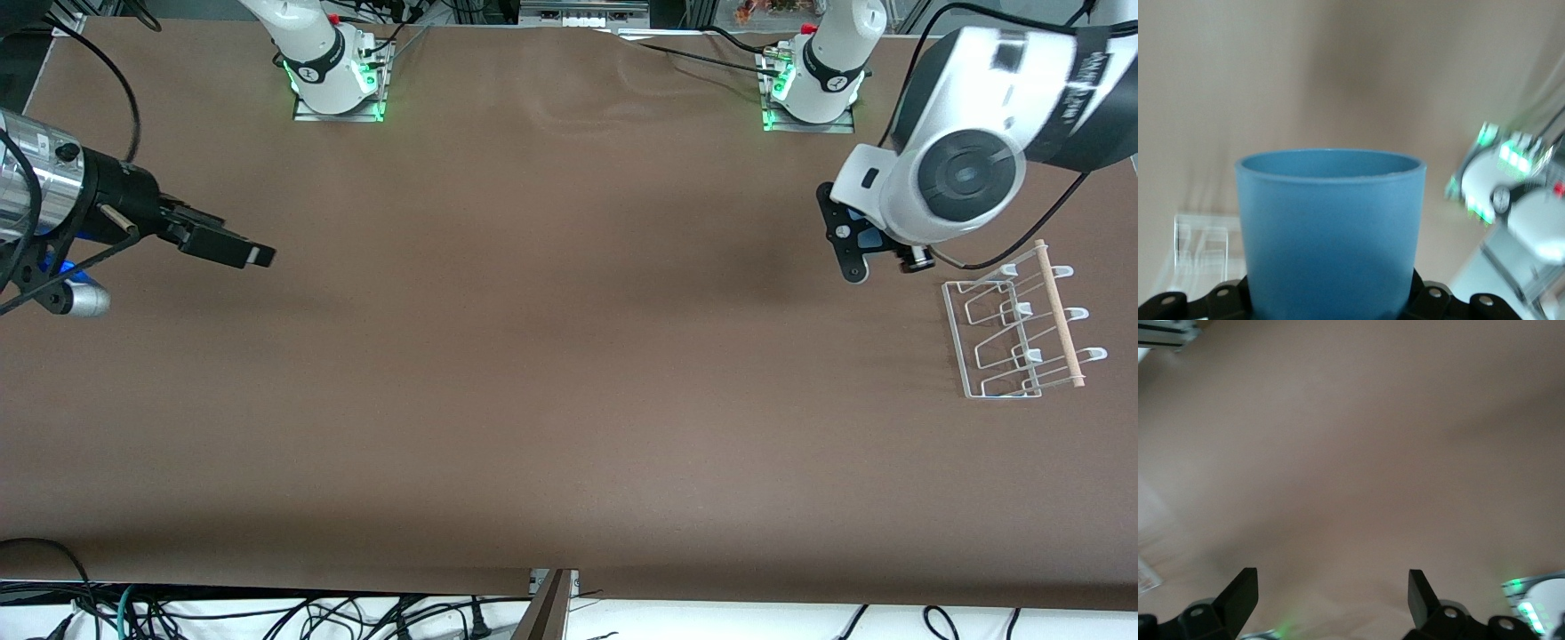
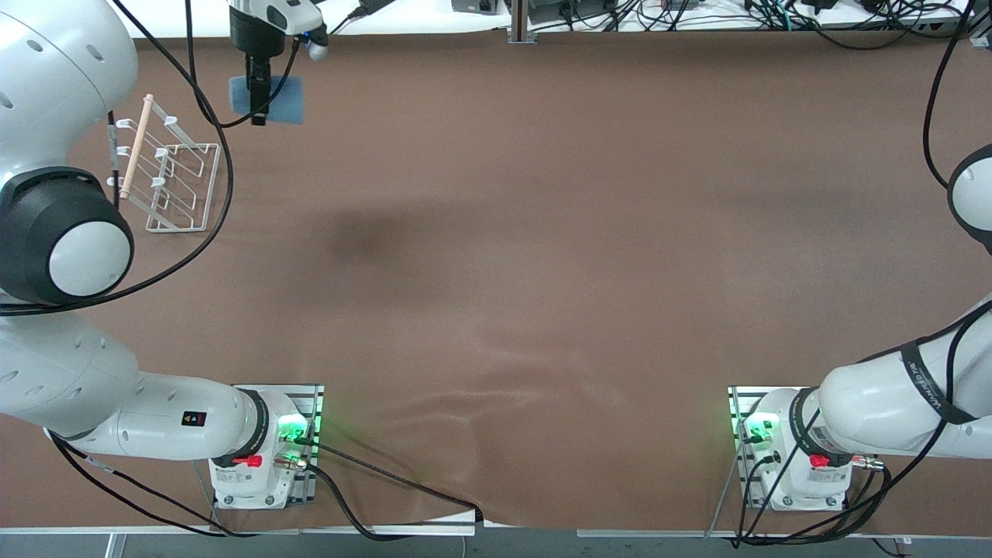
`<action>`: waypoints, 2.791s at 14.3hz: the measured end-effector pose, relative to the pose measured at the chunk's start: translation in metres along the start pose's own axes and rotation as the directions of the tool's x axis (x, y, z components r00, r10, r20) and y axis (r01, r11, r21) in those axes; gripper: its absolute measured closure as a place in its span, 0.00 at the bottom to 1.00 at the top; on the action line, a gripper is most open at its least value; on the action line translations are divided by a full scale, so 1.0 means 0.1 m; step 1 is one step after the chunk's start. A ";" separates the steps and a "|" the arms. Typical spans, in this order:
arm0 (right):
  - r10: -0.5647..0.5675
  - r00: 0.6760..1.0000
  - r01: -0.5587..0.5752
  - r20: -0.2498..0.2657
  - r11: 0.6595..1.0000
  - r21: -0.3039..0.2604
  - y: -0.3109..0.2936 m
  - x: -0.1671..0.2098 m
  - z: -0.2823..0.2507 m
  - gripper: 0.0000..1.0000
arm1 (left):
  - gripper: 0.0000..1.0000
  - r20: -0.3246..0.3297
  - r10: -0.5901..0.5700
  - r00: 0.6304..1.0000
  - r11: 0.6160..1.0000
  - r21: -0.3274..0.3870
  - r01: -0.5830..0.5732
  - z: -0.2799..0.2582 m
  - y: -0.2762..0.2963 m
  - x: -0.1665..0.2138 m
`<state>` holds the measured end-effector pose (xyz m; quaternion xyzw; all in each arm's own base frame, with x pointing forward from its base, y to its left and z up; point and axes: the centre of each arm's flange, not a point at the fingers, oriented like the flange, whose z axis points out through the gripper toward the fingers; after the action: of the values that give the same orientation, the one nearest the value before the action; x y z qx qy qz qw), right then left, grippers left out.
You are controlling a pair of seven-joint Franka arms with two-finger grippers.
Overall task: Transfer cup to left arm and place on rack
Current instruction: 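Open the right gripper and withdraw it while the left gripper holds the cup, then carry the blue cup with the left gripper over the wire rack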
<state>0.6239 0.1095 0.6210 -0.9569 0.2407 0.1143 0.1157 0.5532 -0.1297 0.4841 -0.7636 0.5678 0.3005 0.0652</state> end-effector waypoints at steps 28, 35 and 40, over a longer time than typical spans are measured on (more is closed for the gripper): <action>-0.477 0.870 0.439 -0.124 0.864 -0.246 0.89 -0.05 0.54 0.00 | 0.26 0.581 -0.350 0.734 0.879 0.474 0.044 2.85 -0.73 -0.79; -0.509 0.851 0.465 -0.128 0.845 -0.265 0.80 0.07 0.51 0.00 | 0.26 0.611 -0.328 0.721 0.891 0.454 0.021 3.07 -0.71 -0.75; -0.517 0.846 0.473 -0.130 0.840 -0.266 0.78 0.07 0.49 0.00 | 0.26 0.627 -0.315 0.712 0.891 0.454 -0.005 3.12 -0.68 -0.73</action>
<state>0.5839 0.0526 0.5595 -0.9997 -0.0201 0.0118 0.0086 0.4821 0.0922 0.2538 -0.6107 0.4861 0.4235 0.4598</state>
